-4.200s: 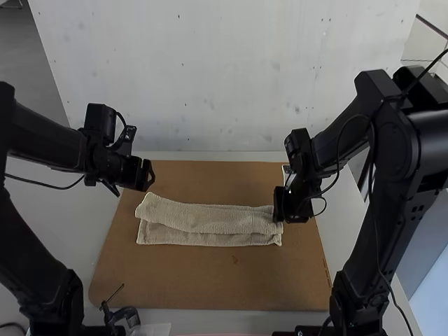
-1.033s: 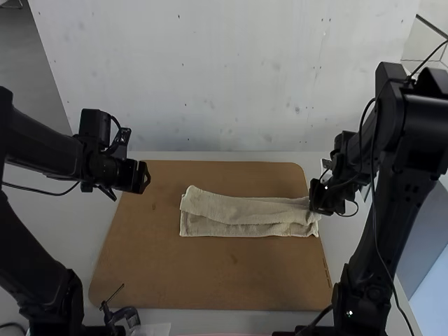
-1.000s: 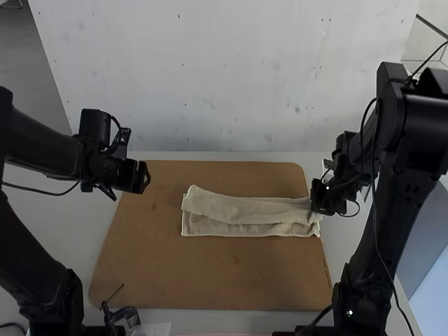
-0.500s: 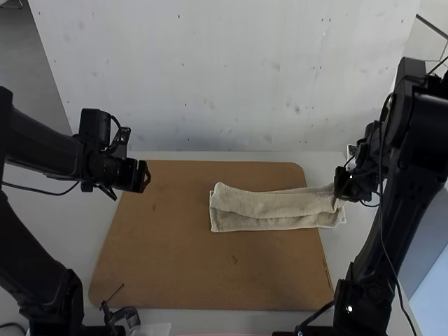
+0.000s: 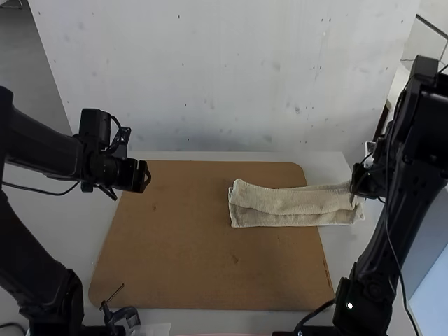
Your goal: Fold the towel.
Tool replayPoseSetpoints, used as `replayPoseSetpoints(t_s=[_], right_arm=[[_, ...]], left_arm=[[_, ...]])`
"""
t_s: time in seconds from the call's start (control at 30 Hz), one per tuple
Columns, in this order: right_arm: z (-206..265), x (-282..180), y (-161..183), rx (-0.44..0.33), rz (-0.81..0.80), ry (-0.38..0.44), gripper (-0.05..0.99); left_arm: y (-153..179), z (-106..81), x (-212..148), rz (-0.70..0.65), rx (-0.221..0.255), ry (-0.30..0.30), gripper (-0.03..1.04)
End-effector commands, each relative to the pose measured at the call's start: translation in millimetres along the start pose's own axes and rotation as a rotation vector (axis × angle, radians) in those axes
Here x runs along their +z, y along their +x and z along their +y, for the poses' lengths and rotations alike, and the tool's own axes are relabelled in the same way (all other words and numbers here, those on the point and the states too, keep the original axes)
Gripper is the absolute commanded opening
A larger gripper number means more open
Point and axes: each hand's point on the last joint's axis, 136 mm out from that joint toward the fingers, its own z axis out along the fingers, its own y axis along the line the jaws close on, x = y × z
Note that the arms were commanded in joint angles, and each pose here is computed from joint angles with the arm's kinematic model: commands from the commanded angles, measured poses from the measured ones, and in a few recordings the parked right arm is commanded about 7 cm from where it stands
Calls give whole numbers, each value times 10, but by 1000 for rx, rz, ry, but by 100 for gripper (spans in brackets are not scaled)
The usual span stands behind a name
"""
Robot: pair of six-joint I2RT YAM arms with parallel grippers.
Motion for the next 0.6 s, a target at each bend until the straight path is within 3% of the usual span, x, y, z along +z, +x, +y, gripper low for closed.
replayPoseSetpoints(t_s=[0.0, 0.23, 0.57], right_arm=[[-201, -41, -60, -30, 10, 46, 2], [-400, -170, -112, -26, -6, 78, 2], [-211, -355, -288, -47, -28, 59, 2]], left_arm=[[38, -29, 32, 8, -2, 8, 88], [38, -35, 33, 7, -3, 9, 88], [49, -41, 32, 8, -3, 10, 88]])
